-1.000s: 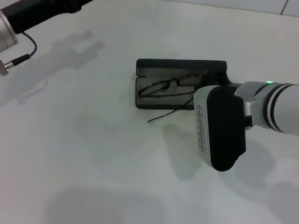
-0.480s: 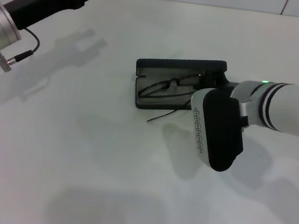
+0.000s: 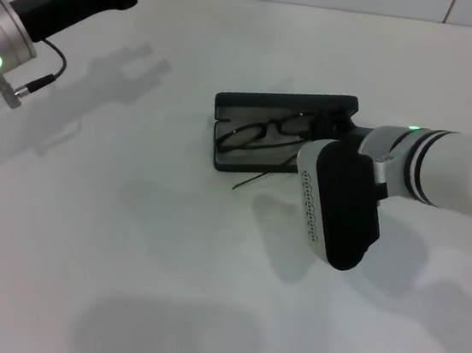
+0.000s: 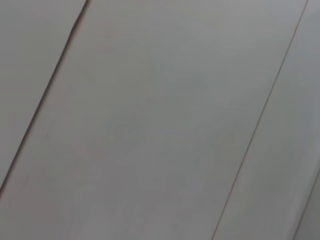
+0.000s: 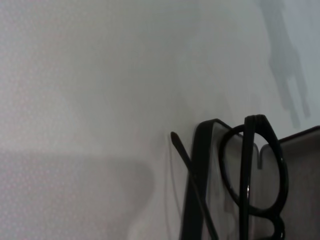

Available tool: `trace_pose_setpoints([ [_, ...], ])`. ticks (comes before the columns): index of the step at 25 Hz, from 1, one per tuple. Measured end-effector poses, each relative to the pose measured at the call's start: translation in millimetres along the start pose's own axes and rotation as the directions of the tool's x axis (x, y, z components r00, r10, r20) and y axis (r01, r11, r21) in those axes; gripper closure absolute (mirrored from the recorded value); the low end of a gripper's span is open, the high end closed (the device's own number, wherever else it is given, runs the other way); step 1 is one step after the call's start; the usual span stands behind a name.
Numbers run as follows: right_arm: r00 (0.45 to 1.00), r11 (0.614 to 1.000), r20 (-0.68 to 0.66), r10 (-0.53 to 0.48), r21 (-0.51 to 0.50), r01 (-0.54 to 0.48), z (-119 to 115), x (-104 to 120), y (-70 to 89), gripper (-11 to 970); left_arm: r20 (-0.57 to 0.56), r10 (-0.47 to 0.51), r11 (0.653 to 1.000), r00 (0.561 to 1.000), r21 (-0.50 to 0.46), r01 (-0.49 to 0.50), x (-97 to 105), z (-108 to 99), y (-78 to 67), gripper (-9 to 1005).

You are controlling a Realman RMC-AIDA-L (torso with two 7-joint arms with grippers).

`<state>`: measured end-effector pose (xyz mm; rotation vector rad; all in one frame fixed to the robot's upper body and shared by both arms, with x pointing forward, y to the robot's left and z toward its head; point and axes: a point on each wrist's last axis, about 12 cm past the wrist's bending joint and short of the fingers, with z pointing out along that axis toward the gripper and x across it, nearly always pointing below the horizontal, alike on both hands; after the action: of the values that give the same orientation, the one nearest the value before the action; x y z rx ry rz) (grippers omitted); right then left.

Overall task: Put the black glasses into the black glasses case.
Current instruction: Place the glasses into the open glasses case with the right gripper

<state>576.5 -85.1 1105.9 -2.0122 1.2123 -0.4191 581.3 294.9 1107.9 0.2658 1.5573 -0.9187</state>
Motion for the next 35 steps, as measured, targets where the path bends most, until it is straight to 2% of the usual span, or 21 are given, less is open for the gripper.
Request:
trace_pose_setpoints([
  [7,1.0,1.0,-0.004,0.01,-0.001,-0.01,0.1,1.9,0.5,779,0.001,0.0,1.0,1.0,0.001,0.0,-0.1,0.8,-0.3,389],
  [10,1.0,1.0,-0.001,0.013,0.0,-0.013,-0.6,1.3,0.8,894,0.0,-0.001,1.0,1.0,0.001,0.001,0.1,0.5,-0.2,390],
  [15,0.999,0.999,0.013,0.032,0.01,-0.032,-4.7,-0.9,2.2,933,-0.001,0.0,1.0,1.0,0.001,0.0,0.2,0.2,-0.2,391],
  [21,0.998,0.998,0.03,0.055,0.029,-0.055,-12.3,-3.2,3.9,931,-0.002,-0.003,1.0,1.0,-0.003,0.003,1.4,-2.1,0.2,390],
  [35,0.996,0.995,0.007,0.089,0.035,-0.089,-14.0,6.8,5.6,926,0.0,-0.001,1.0,1.0,0.006,0.001,0.3,-0.3,-0.8,390],
])
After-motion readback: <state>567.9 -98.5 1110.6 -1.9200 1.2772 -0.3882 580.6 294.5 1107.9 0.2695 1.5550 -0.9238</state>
